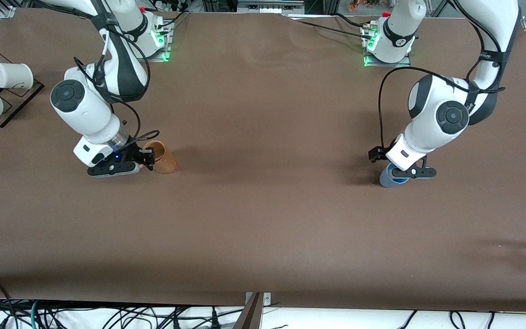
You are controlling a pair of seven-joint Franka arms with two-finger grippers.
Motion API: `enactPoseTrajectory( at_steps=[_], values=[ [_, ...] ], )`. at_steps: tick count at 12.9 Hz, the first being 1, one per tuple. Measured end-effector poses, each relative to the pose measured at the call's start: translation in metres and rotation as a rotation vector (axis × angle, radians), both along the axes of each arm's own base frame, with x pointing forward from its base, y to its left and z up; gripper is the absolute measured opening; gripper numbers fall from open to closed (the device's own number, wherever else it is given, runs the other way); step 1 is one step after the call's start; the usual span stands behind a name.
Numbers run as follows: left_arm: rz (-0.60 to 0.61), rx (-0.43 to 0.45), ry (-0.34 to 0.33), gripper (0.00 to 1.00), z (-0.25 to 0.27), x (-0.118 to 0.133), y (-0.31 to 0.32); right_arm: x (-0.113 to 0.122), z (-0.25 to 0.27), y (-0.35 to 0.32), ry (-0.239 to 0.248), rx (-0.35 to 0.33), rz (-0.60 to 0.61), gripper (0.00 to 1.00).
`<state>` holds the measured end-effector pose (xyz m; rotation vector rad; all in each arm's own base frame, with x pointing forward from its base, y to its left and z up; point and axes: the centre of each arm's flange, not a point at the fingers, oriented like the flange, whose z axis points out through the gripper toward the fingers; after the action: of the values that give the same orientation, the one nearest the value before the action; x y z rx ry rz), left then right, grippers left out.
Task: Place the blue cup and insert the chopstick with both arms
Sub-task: 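Pull the chopstick out of the tan cup while the left gripper lifts the cup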
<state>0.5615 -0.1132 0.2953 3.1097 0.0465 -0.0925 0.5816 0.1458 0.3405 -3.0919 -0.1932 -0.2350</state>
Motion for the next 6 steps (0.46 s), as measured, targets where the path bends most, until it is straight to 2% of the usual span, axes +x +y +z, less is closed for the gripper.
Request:
enactPoseTrajectory(
  at_steps=[1, 2, 3, 4, 6],
  values=[
    [0.001, -0.002, -0.01, 1.0, -0.003, -0.001, 0.0, 0.0, 0.0, 0.0, 0.0, 0.0, 0.0, 0.3],
    [0.001, -0.004, -0.019, 1.0, -0.006, -0.001, 0.0, 0.0, 0.0, 0.0, 0.0, 0.0, 0.0, 0.3],
    [0.001, -0.005, -0.026, 1.0, -0.009, -0.001, 0.0, 0.0, 0.0, 0.0, -0.001, 0.0, 0.0, 0.21],
    [0.0, -0.005, -0.031, 1.0, -0.012, -0.001, 0.0, 0.0, 0.0, 0.0, -0.001, 0.0, 0.0, 0.2],
    [-0.028, 0.014, -0.053, 1.0, -0.024, 0.002, 0.0, 0.0, 0.0, 0.0, -0.003, 0.001, -0.001, 0.09]
  ],
)
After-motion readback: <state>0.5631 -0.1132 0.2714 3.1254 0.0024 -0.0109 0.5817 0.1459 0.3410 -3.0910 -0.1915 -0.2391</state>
